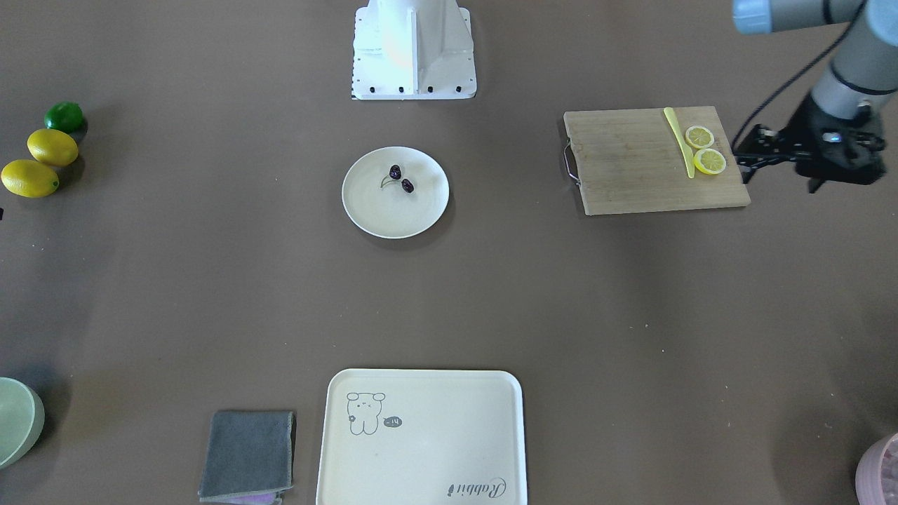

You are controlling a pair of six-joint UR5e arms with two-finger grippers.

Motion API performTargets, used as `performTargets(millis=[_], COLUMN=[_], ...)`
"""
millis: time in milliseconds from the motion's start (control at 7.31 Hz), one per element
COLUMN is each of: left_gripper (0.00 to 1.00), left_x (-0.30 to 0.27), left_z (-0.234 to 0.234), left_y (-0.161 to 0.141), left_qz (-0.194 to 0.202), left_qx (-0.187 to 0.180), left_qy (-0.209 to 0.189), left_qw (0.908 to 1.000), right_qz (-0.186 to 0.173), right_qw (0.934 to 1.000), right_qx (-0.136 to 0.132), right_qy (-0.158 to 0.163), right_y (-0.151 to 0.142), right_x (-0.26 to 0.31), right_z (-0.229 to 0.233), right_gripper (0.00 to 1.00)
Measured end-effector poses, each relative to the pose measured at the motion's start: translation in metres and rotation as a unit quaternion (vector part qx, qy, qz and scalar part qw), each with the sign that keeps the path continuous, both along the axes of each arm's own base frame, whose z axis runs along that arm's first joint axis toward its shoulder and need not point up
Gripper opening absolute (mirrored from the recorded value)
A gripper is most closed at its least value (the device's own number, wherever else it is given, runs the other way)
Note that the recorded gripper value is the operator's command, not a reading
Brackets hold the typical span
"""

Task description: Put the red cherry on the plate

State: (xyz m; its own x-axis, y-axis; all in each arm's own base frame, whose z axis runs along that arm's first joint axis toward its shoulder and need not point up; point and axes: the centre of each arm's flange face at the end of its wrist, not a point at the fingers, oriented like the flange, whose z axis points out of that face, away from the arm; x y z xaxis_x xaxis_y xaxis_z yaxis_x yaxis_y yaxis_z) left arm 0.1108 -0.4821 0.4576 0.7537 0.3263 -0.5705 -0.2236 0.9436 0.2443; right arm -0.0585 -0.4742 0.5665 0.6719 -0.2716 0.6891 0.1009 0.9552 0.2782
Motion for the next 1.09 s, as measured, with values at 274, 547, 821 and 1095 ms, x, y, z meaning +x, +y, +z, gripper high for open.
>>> performTargets(millis=[274, 547, 821, 1095], left_gripper=[0.98, 0.98, 0.98, 0.98], left_x=[-0.099, -0.141, -0.156, -0.158], left_z=[0.096, 0.161, 0.177, 0.180], left_y=[0.002, 0.020, 0.027, 0.027], left_qz=[0.026, 0.014, 0.003, -0.001], left_qx=[-0.010, -0.048, -0.055, -0.058], left_qy=[0.022, 0.046, 0.051, 0.052], left_qw=[0.9994, 0.9977, 0.9972, 0.9970], right_qz=[-0.014, -0.017, -0.018, -0.018], right_qw=[0.9997, 0.9996, 0.9996, 0.9996], right_qx=[0.000, -0.002, -0.003, -0.004], right_qy=[0.018, 0.022, 0.023, 0.021], right_y=[-0.001, 0.000, 0.002, 0.003], right_x=[0.037, 0.046, 0.047, 0.048], right_z=[0.011, 0.014, 0.017, 0.017], right_gripper=[1.00, 1.00, 1.00, 1.00])
